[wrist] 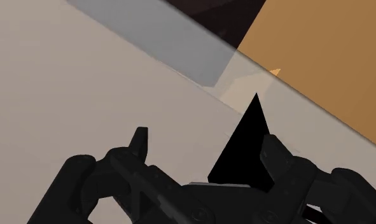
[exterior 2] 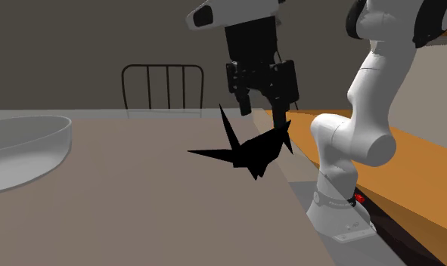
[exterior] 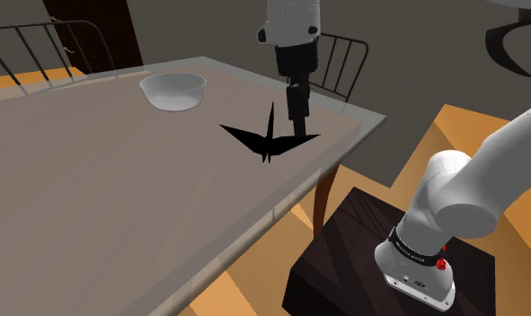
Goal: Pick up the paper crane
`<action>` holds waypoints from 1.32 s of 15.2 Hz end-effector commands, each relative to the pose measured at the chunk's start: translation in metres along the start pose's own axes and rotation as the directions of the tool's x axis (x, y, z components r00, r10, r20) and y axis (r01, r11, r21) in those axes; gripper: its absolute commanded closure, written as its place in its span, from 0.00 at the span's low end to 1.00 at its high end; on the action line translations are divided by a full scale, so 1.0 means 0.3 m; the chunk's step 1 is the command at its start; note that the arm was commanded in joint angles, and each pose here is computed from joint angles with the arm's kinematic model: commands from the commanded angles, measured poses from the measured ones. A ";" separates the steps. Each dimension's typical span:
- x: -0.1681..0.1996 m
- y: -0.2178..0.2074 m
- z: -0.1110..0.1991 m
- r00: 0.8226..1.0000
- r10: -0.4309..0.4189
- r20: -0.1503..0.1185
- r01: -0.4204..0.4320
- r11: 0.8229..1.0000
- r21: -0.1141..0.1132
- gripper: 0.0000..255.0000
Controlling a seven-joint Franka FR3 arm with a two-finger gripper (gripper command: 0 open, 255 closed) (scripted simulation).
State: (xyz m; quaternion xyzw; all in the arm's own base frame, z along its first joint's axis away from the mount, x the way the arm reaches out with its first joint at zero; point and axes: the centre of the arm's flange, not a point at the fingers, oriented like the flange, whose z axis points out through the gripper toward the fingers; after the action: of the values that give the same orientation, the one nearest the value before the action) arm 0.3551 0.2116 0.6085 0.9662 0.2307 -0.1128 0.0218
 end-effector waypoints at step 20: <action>0.098 -0.156 0.083 0.994 -0.107 0.027 0.108 0.994 -0.032 1.00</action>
State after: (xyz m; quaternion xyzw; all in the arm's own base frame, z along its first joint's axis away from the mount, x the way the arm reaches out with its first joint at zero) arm 0.3542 0.2640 0.5783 0.9503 0.2841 -0.1223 0.0348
